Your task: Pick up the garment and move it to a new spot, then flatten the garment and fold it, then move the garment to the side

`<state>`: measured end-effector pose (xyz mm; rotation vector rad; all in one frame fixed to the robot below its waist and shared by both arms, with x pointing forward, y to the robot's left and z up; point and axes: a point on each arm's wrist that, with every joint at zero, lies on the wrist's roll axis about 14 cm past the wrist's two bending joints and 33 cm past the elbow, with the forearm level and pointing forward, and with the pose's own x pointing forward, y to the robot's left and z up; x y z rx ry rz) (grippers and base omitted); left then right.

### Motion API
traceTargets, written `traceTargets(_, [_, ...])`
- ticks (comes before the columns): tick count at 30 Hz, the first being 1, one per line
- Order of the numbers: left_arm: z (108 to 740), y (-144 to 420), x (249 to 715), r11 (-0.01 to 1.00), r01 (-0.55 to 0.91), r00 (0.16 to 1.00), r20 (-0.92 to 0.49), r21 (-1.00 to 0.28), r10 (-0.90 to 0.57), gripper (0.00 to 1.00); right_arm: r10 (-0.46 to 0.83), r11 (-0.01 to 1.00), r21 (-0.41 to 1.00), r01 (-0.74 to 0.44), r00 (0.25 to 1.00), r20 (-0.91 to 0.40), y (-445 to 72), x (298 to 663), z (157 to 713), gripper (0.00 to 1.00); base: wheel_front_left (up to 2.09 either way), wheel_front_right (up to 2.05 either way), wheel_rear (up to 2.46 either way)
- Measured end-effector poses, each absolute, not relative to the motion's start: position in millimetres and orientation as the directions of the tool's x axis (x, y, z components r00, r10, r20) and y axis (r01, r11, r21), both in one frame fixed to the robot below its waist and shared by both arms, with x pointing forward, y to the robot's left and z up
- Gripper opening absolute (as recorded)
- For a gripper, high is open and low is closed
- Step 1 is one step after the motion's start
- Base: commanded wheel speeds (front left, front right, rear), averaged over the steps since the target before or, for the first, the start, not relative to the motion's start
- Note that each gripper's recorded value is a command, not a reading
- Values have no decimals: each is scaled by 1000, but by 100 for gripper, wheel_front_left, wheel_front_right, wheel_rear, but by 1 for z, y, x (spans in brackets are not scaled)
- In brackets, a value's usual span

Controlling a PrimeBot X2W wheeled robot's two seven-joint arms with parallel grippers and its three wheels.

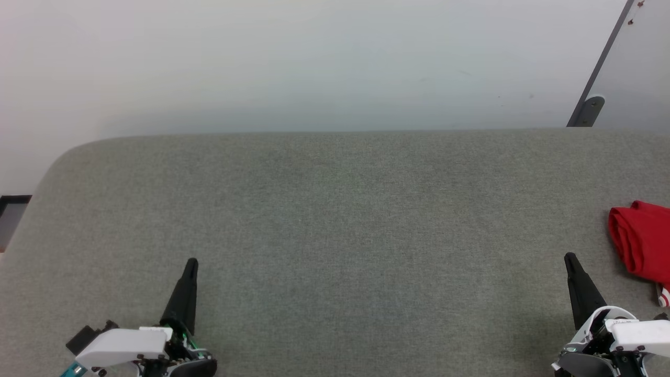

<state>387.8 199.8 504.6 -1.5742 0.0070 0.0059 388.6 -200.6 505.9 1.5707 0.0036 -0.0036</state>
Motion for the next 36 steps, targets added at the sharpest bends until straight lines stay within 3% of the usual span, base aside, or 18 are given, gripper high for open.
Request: traceTargets(36, [505,200,388,-4,-8,1000,-8,-1000,-2,0,0,0,1000,5,1000,-5,-201,389,506,0,0,0,0])
